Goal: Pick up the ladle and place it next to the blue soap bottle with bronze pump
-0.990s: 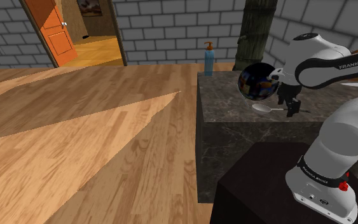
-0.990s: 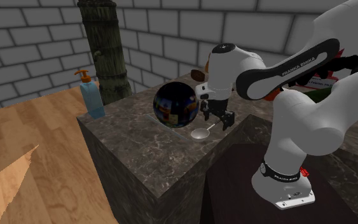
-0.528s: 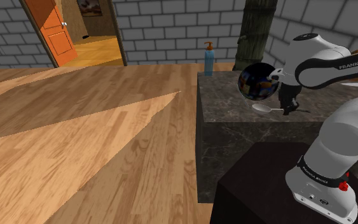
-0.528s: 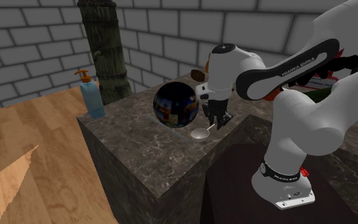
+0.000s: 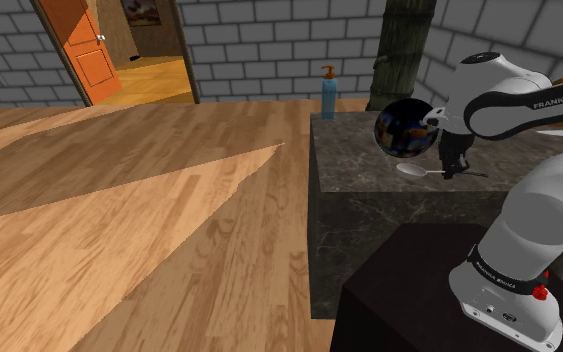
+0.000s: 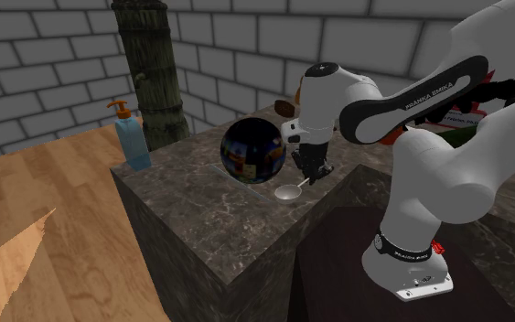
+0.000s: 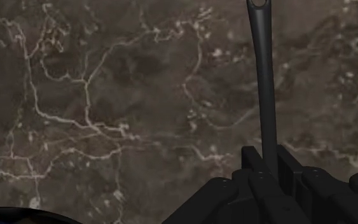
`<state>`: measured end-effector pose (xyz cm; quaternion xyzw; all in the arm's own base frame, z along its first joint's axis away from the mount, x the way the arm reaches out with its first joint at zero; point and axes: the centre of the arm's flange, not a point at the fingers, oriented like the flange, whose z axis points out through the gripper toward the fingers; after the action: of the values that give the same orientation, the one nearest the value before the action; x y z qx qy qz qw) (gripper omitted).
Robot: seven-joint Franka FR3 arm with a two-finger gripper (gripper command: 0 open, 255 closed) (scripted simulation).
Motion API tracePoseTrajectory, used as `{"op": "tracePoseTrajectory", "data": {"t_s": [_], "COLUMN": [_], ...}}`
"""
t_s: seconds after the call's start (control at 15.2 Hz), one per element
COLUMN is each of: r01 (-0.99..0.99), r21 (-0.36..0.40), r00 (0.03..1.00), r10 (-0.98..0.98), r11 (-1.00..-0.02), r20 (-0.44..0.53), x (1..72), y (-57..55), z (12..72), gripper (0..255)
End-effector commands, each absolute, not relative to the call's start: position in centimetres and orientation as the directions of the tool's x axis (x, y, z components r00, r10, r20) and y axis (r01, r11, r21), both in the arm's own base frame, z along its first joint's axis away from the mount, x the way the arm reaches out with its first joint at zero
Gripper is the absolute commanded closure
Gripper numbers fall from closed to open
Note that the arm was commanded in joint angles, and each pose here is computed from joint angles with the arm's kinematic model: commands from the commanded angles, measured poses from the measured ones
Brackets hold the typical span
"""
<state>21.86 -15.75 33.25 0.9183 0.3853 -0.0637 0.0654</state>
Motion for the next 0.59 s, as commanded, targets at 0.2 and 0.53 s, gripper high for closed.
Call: {"op": "tracePoseTrajectory", "data": {"t_s": [0.2,0.53], "r01": [0.716,0.716], "r21": [0.07,0.07], "r00": [0.695,0.695], "r10": [0.7,0.7], "r11": [-0.694,-0.694], "r20": [-0.167,-0.167], "x": [21.8,21.8], "y": [-15.7,-15.7], "z": [35.3,38.0], "gripper": [255,255]}}
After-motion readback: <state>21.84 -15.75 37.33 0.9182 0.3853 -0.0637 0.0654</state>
